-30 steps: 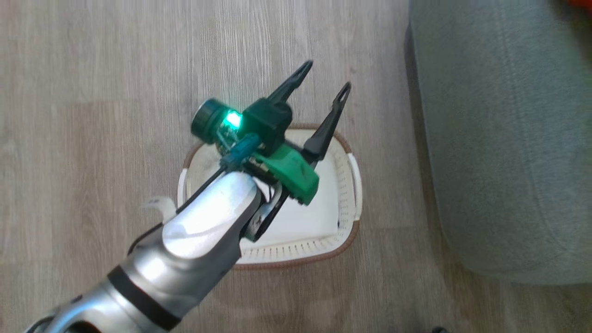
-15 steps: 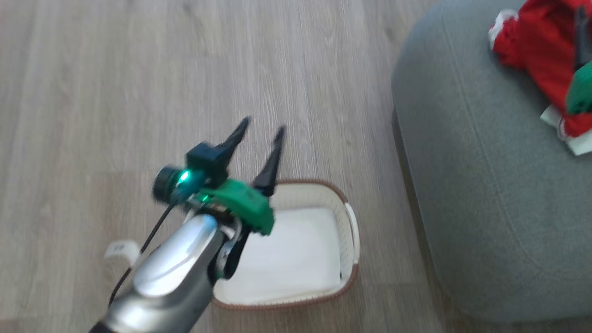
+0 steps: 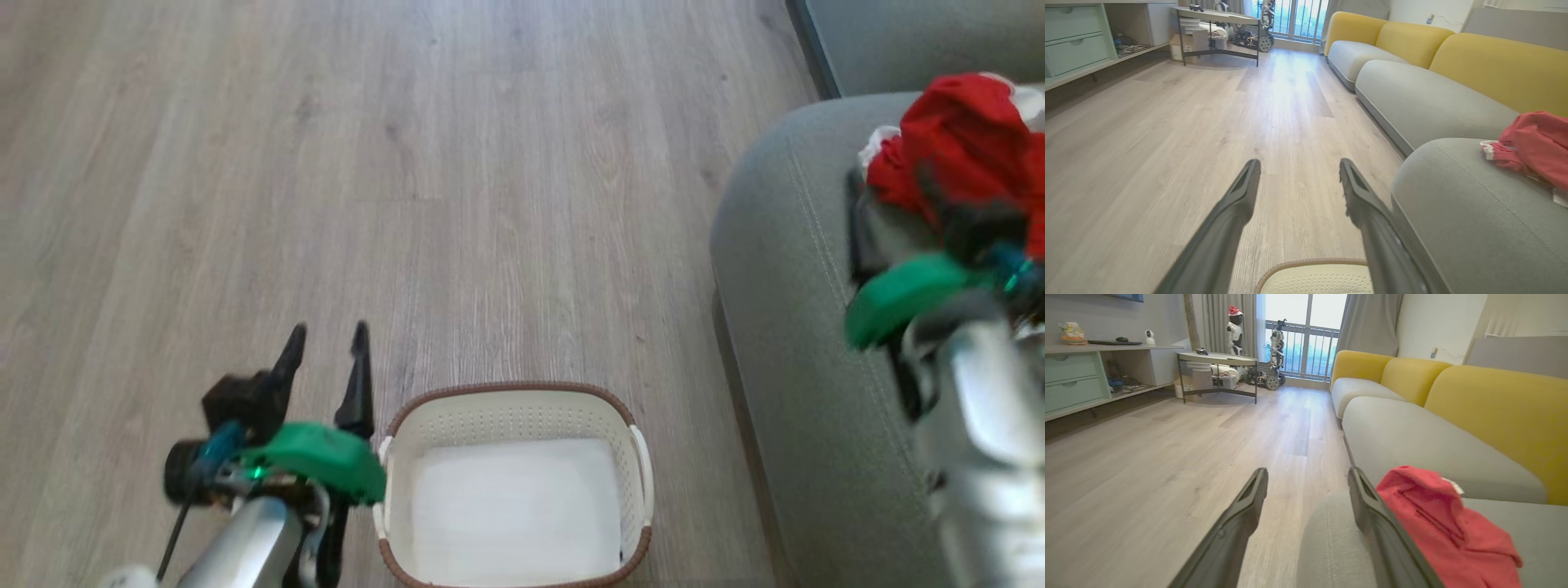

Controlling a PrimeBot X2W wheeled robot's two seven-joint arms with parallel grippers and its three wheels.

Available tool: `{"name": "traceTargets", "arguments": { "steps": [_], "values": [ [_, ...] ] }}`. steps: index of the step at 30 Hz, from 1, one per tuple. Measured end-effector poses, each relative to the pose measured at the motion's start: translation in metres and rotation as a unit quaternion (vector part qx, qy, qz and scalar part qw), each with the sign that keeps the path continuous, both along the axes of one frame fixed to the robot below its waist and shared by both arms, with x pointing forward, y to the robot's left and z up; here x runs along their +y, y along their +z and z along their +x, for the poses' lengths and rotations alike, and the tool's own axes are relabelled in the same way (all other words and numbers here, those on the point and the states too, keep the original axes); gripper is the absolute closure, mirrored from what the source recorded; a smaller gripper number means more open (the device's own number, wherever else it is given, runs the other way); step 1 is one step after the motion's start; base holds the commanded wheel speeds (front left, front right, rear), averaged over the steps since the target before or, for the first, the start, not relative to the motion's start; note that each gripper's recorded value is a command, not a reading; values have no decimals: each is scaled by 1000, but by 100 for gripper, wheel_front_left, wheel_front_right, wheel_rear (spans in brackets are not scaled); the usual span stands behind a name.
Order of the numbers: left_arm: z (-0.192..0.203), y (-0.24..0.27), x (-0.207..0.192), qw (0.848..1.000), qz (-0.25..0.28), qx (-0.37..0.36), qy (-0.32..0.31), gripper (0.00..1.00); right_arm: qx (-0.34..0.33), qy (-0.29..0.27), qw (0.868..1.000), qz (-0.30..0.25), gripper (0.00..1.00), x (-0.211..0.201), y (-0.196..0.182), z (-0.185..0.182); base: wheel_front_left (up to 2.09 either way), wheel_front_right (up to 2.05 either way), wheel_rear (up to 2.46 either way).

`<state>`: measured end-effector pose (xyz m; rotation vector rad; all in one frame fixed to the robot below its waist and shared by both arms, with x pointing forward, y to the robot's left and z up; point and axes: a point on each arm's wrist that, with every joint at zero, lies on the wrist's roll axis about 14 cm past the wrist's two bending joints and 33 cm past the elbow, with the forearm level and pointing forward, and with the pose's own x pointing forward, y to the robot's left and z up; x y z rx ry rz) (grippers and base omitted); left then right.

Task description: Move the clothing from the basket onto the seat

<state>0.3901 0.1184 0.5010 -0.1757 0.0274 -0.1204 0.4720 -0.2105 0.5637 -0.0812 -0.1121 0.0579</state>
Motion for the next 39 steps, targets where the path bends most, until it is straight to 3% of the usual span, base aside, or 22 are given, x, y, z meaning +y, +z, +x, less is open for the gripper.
{"name": "traceTargets", "arguments": {
  "steps": [13, 27, 39],
  "values": [
    [-25, -3, 36, 998, 9, -5, 55, 0, 19, 29, 998, 48, 0, 45, -42, -51, 0, 0, 0],
    [-68, -22, 56, 996, 9, 18, 89, 0, 16, 36, 994, 99, 0, 50, -51, -99, 0, 0, 0],
    [-79, -22, 64, 994, 7, 13, 106, 0, 20, 42, 994, 103, 0, 55, -55, -112, 0, 0, 0]
  ]
}}
